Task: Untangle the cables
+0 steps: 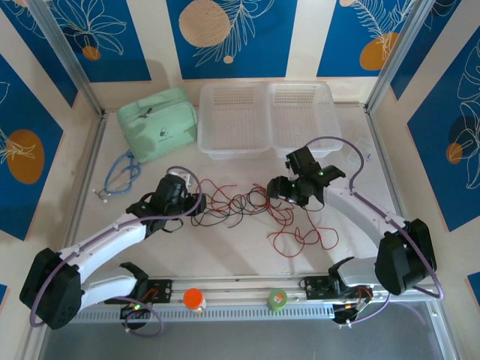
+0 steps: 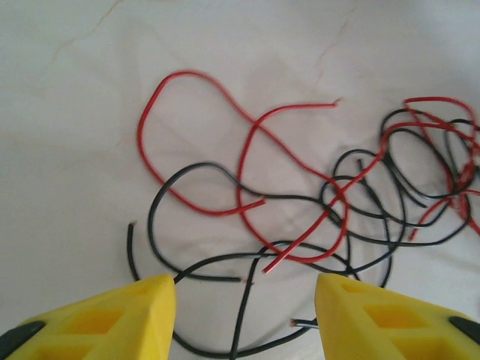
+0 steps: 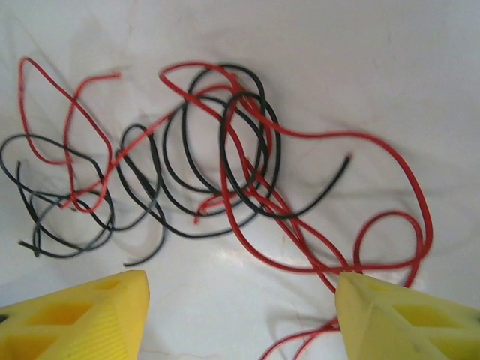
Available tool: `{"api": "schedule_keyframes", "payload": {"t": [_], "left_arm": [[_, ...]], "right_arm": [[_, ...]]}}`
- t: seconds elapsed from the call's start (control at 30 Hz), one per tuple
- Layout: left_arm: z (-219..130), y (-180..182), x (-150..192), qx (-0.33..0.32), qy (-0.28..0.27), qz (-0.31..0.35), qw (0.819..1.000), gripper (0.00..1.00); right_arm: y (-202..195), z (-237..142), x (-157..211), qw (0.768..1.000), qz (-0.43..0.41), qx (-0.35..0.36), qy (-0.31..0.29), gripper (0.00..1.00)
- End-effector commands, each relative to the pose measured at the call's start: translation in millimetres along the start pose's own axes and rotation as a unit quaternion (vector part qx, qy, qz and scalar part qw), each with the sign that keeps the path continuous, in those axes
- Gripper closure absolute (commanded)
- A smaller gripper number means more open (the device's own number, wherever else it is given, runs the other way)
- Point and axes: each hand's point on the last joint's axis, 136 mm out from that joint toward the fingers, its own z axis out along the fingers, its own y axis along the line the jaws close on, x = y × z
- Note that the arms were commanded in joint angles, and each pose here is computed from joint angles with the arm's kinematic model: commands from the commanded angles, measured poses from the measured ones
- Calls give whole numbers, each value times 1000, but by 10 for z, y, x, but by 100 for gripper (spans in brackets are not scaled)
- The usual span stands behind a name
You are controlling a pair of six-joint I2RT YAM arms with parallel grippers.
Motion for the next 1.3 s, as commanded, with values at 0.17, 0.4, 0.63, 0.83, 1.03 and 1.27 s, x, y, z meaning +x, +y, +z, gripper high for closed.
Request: {"api": "schedule_keyframes", "payload": {"t": [0.17, 0.4, 0.63, 0.83, 1.03, 1.27], "left_arm": [[252, 258, -131, -62, 7, -17, 998, 55], [721, 317, -166, -45, 45, -3, 998, 69], [819, 482, -117, -86, 56, 24, 994, 72], [705, 398, -175, -69, 44, 25, 996, 100], [324, 169, -432, -38, 6, 36, 999, 100], [-211, -153, -735, -1, -34, 62, 997, 100]], "right_arm": [[-41, -46, 528, 999, 0, 4, 35, 42], [-31, -51, 594, 999, -1, 8, 38, 44], [-1, -104, 558, 1000, -3, 7, 30, 45], [11, -94, 568, 1000, 0, 3, 31, 45], [127, -66, 580, 999, 3, -32, 40, 45], [502, -46, 552, 992, 2, -111, 58, 44]]}}
